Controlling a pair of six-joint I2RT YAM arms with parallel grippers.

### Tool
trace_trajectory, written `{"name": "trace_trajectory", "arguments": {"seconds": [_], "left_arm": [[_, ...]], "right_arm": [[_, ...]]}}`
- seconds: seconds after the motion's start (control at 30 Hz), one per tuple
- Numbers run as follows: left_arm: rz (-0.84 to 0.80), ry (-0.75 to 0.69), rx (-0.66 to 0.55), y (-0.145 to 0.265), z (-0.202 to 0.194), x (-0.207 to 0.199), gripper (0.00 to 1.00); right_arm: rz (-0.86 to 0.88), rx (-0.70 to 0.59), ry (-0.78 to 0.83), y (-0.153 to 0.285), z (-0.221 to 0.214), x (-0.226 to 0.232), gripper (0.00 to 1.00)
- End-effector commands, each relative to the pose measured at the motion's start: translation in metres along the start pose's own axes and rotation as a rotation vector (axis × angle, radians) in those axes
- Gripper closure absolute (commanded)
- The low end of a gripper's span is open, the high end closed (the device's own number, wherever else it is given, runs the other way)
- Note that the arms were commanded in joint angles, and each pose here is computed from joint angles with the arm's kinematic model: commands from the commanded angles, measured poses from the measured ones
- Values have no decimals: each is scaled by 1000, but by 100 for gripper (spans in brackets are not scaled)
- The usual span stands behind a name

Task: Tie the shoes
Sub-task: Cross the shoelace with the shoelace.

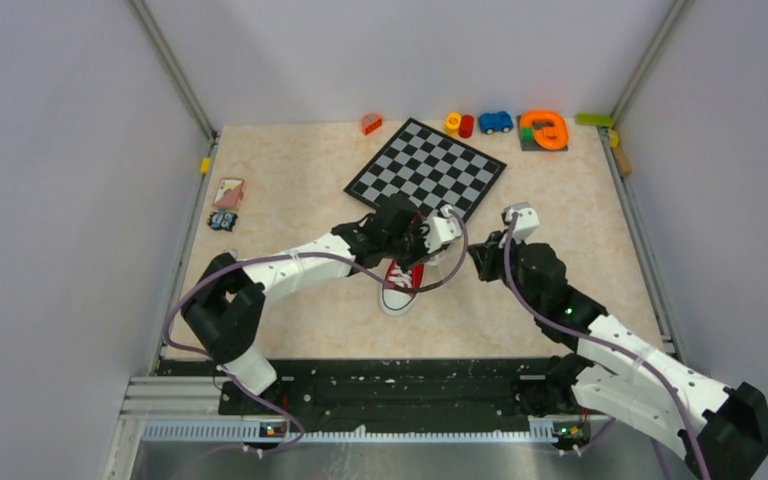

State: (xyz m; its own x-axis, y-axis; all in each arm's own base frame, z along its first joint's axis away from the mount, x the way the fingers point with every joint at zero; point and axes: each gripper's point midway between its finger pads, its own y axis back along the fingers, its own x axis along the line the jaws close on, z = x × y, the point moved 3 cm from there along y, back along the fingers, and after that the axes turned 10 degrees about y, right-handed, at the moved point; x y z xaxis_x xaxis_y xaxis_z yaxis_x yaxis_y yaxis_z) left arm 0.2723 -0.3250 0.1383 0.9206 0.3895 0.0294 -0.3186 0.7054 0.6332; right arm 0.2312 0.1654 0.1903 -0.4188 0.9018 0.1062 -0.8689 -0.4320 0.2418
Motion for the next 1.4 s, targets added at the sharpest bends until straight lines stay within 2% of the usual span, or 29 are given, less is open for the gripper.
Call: {"name": "trace_trajectory", "arguments": {"seconds": [0.0,0.07,0.23,0.4,0.53,0.77,0.97,1.07,1.2,1.37], "left_arm": [[53,-44,-62,14,15,7,71],[68,-48,-65,16,14,9,70],[96,-83,-59,20,5,12,60],[165,-154,-196,26,1,28,49],[104,-176,-189,32,-2,33,49],[84,-212,-165,30,-10,40,52],[39,-244,-172,27,-9,35,51],[17,-252,-165,25,-11,34,54],[-34,-267,-145,21,-14,28,56],[-62,-277,-115,17,-20,27,53]], "right_arm": [[33,-61,9,-6,33,7,100],[41,-72,11,-9,36,9,100],[31,-82,12,-13,42,7,100],[54,-99,-17,-18,46,9,100],[99,-70,-56,-27,52,18,100],[145,74,-169,-46,56,35,100],[112,93,-414,-56,60,37,100],[96,76,-559,-60,60,36,100],[21,55,-722,-69,60,30,100],[-110,104,-907,-79,46,21,100]]}}
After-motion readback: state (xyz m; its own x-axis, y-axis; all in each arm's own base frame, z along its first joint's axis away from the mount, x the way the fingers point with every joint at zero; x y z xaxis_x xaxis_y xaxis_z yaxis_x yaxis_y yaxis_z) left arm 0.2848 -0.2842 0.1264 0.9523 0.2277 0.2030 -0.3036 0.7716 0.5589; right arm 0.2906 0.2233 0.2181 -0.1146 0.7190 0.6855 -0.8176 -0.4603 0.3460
